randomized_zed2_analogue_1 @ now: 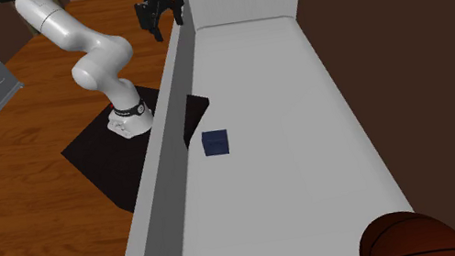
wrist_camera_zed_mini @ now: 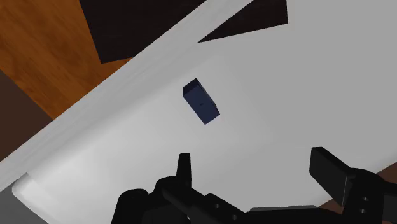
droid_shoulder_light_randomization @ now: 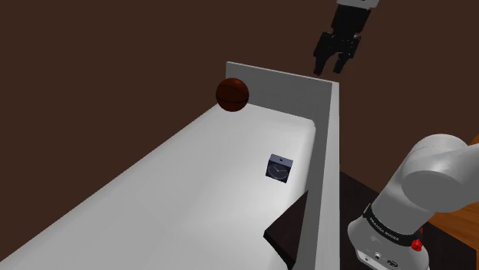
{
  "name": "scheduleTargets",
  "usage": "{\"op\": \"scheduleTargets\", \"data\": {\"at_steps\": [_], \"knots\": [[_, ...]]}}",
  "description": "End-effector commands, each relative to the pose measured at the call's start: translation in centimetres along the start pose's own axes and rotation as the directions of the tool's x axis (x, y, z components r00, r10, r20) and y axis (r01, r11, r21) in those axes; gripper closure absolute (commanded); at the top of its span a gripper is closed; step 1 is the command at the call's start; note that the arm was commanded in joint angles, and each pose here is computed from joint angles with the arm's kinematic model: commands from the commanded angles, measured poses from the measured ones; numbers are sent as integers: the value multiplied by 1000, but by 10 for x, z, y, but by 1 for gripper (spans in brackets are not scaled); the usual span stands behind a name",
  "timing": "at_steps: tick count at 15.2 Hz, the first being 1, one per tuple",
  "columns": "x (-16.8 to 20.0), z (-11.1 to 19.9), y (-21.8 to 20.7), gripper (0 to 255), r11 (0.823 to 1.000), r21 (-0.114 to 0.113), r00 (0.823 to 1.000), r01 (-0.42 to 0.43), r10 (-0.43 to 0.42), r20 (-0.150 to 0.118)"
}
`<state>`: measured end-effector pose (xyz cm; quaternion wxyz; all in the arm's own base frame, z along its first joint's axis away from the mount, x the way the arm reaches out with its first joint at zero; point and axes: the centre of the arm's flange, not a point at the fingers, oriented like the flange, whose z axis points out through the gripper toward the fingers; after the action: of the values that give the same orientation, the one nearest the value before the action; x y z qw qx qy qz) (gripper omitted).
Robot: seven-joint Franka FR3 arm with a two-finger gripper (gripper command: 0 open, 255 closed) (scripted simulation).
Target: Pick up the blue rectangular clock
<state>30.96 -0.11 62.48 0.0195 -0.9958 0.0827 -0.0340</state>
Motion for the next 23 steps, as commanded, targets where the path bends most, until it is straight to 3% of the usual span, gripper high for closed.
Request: {"op": "scheduleTargets", "data": {"at_steps": [1,12,23], "knots": [[0,0,0,0,1000,0,1000,0,0,0],[21,144,9,0,990,-11,990,140,-140,22],[41,288,17,0,961,-18,960,277,-276,46]]}}
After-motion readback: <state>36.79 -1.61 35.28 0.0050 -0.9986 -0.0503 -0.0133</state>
